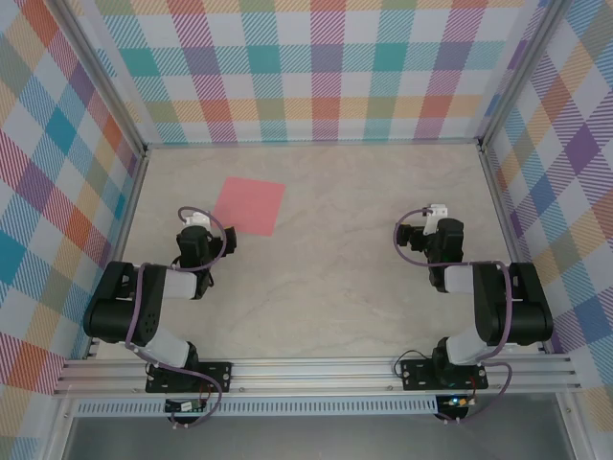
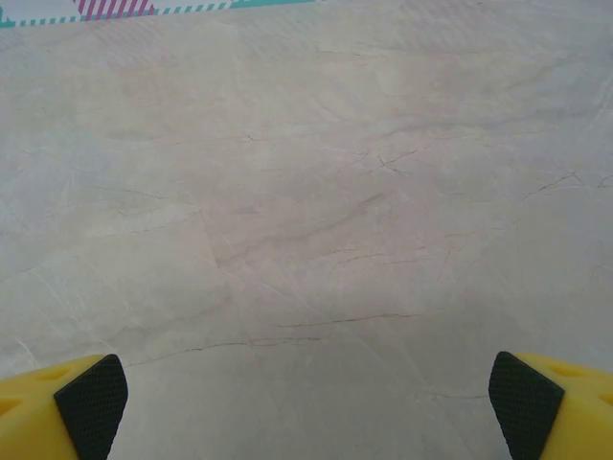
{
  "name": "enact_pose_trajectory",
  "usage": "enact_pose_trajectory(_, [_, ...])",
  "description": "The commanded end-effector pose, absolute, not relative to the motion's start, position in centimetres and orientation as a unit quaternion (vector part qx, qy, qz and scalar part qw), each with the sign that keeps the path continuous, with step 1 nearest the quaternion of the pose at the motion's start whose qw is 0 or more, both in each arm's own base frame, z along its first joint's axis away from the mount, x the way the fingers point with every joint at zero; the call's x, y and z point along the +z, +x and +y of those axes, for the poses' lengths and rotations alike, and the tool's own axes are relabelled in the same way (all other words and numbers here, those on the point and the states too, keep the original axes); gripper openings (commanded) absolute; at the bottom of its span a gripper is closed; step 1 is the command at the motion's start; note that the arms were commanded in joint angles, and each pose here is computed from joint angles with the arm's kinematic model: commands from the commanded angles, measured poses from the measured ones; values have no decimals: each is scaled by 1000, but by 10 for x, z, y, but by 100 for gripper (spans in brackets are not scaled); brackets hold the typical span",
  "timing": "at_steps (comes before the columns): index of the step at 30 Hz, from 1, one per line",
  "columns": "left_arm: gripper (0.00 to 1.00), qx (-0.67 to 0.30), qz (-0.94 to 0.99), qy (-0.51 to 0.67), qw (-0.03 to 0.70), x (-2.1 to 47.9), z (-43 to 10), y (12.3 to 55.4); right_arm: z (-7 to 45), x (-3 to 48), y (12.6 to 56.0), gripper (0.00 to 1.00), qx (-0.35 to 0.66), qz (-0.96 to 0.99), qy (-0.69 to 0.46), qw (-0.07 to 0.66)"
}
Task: Fold a paper plane with a square sheet of paper (pick it up from the middle)
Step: Move the square sheet of paper to the center of the table.
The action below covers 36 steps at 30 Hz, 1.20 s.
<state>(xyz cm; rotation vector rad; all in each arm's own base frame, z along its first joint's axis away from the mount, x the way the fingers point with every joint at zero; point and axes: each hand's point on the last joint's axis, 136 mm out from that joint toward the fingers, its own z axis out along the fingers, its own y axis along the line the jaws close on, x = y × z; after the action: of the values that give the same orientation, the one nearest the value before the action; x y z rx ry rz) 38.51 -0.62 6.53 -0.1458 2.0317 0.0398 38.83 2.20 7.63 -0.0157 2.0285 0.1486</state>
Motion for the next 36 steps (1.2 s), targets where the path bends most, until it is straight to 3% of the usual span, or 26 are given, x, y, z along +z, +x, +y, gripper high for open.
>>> enact_pose_trajectory(1, [100, 24, 833, -63, 549, 80, -2, 396, 23, 91, 398, 100, 68, 833, -14, 548])
enact_pose_trajectory(26, [100, 30, 831, -70, 550, 82, 1, 395, 22, 91, 398, 100, 67, 832, -14, 550])
enact_pose_trajectory(30, [100, 38, 835, -85, 542, 100, 6, 388, 22, 115, 396, 100, 67, 844, -10, 532])
enact_pose_trajectory(34, [100, 17, 851, -127, 510, 123, 6, 383, 14, 145, 390, 100, 78, 854, 53, 512])
enact_pose_trajectory(36, [100, -13, 857, -161, 488, 134, 2, 383, 13, 149, 381, 100, 100, 871, 109, 468])
